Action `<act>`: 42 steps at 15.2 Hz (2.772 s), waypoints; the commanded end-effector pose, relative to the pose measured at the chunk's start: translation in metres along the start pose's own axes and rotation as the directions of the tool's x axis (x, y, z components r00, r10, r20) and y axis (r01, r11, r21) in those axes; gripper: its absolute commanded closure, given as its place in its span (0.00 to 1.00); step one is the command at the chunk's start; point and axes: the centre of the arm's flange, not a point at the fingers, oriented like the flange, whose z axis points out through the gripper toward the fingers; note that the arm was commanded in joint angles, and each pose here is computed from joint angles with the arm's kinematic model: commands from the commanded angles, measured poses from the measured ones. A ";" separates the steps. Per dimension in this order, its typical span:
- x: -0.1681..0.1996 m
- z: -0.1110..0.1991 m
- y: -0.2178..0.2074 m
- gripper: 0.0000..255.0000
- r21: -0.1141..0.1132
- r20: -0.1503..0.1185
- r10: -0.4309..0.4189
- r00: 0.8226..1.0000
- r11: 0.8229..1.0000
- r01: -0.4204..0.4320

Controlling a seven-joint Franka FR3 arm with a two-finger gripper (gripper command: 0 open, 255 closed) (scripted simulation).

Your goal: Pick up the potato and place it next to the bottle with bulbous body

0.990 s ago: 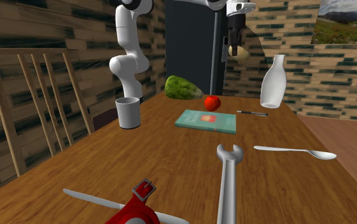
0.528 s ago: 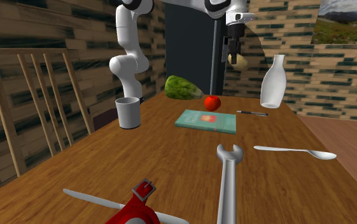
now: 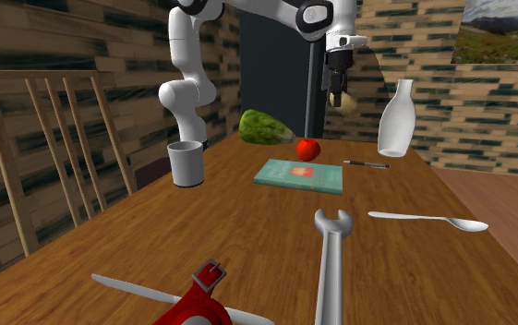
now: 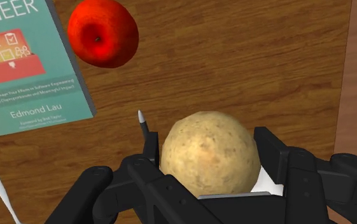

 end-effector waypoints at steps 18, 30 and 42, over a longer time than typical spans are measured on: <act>-0.010 0.099 -0.005 1.00 0.000 -0.001 0.000 1.000 1.000 0.000; -0.014 0.138 -0.007 1.00 0.000 -0.001 0.000 1.000 1.000 0.000; -0.014 0.098 -0.007 0.00 0.000 -0.001 0.000 1.000 1.000 0.000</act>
